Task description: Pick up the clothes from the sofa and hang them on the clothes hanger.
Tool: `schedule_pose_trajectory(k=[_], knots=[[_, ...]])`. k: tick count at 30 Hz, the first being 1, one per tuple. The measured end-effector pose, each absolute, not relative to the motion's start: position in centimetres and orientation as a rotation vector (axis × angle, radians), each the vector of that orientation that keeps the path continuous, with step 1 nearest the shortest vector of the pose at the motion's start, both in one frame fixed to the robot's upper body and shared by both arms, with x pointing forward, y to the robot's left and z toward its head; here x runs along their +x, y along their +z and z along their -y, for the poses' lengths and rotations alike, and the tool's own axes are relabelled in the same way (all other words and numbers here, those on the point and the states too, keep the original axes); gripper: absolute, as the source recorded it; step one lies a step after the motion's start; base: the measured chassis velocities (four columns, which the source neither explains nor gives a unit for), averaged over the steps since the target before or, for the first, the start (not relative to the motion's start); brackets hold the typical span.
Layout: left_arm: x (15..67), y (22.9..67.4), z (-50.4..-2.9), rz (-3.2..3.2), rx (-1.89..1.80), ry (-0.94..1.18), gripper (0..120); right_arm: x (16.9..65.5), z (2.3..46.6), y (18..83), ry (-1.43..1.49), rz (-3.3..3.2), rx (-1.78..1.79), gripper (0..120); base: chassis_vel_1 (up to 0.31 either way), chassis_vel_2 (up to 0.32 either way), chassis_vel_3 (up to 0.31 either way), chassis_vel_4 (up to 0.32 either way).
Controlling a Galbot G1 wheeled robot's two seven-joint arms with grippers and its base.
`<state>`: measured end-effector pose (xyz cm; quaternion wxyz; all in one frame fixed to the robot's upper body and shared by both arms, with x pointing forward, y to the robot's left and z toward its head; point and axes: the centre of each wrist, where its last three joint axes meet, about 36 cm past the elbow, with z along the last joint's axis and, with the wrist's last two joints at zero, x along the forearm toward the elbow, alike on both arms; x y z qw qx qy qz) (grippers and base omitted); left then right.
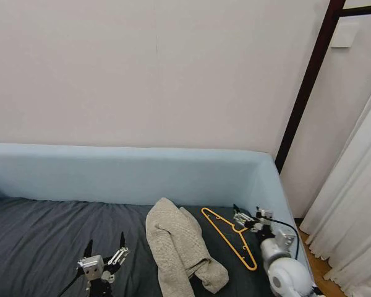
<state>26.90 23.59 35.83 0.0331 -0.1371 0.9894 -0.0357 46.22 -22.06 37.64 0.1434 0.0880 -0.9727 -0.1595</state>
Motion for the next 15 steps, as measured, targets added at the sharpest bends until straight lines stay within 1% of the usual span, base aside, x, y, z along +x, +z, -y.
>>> schedule_pose_trajectory(k=[3,4,7,8,11,13,15], knots=[[27.0,35.1,-26.0,-3.042,-0.519,-0.019,100,48.8,21.1,36.9,-0.527,2.704,0.356,100,0.0,0.0,0.0,0.0],[27.0,35.1,-26.0,-3.042,-0.519,-0.019,100,48.8,21.1,36.9,-0.527,2.704,0.356,100,0.0,0.0,0.0,0.0],[26.8,35.0,-27.9,-3.034,-0.588,0.027,100,52.7,20.5,35.3,-0.544,2.614,0.462,100,0.0,0.0,0.0,0.0],[26.8,35.0,-27.9,-3.034,-0.588,0.027,100,52.7,20.5,35.3,-0.544,2.614,0.462,100,0.0,0.0,0.0,0.0],[26.5,35.7,-27.5,-3.031,-0.58,0.003,100,55.5,19.8,34.2,-0.561,2.533,0.498,100,0.0,0.0,0.0,0.0],[26.4,35.9,-27.2,-3.031,-0.575,-0.007,100,56.1,19.5,34.0,-0.567,2.514,0.5,100,0.0,0.0,0.0,0.0],[26.2,36.5,-26.4,-3.027,-0.559,-0.04,100,57.7,18.6,33.0,-0.585,2.44,0.494,100,0.0,0.0,0.0,0.0]])
